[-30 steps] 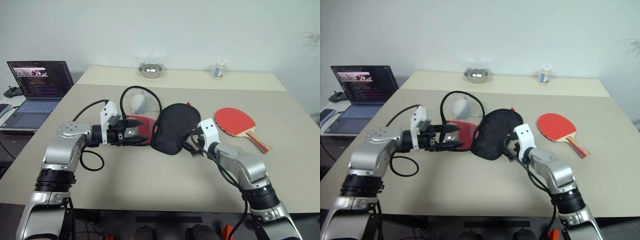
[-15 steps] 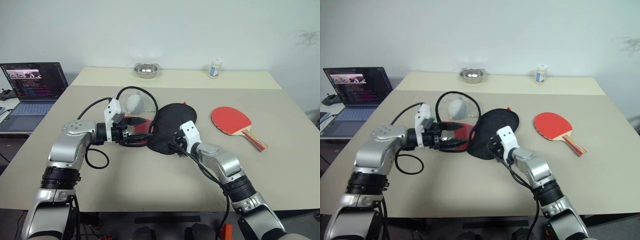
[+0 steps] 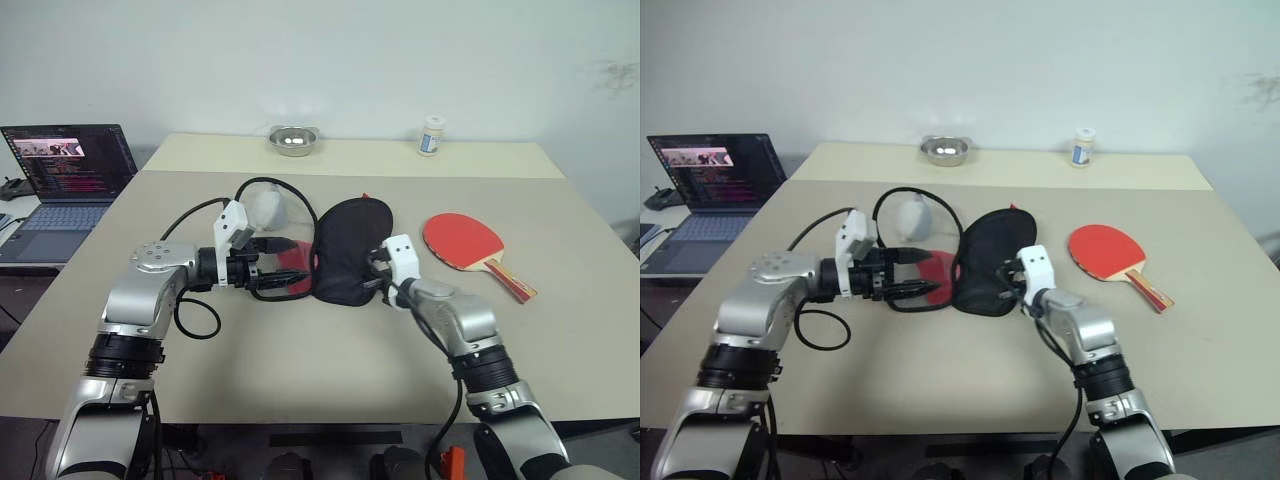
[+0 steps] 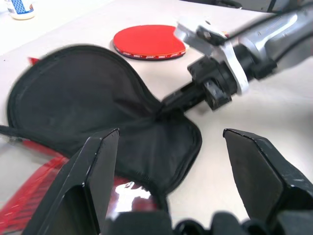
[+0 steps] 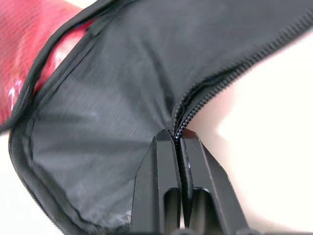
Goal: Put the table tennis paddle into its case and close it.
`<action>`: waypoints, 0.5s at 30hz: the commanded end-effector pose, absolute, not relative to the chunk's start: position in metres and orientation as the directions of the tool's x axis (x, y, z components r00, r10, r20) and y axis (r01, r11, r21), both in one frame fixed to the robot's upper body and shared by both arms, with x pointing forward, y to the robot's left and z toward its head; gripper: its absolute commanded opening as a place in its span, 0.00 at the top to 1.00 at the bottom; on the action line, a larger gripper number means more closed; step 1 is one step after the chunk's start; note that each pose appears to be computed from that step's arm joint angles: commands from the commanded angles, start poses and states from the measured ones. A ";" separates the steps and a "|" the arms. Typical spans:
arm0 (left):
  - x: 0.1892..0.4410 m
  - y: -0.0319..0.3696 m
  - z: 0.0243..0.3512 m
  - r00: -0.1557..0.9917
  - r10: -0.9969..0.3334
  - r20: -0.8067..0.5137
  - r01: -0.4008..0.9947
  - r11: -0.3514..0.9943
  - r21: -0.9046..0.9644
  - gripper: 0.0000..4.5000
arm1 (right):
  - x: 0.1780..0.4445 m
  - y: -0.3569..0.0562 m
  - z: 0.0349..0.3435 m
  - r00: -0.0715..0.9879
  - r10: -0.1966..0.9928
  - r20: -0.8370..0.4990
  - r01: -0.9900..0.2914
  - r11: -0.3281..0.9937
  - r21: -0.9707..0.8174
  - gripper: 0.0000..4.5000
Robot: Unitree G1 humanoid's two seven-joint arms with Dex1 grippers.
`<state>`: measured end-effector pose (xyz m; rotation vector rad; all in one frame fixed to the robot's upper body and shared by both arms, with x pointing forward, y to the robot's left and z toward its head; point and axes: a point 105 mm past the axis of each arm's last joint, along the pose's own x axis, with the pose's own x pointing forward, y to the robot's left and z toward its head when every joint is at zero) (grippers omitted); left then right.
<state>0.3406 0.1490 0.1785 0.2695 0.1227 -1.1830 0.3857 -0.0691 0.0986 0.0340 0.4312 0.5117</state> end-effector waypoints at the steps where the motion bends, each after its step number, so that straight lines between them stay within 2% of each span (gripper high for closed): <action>1: 0.339 0.129 0.192 0.320 -0.927 -0.198 0.939 0.283 0.193 0.18 | 0.381 -0.092 0.115 0.812 0.461 -0.358 -0.426 0.887 0.176 0.99; 11: 0.341 0.112 0.189 0.257 -0.948 -0.190 0.957 0.222 0.185 0.18 | 0.360 -0.118 0.117 0.836 0.408 -0.368 -0.346 0.911 0.225 0.99; 15: 0.343 0.110 0.189 0.245 -0.951 -0.191 0.959 0.210 0.188 0.18 | 0.357 -0.119 0.116 0.827 0.417 -0.378 -0.351 0.907 0.233 0.99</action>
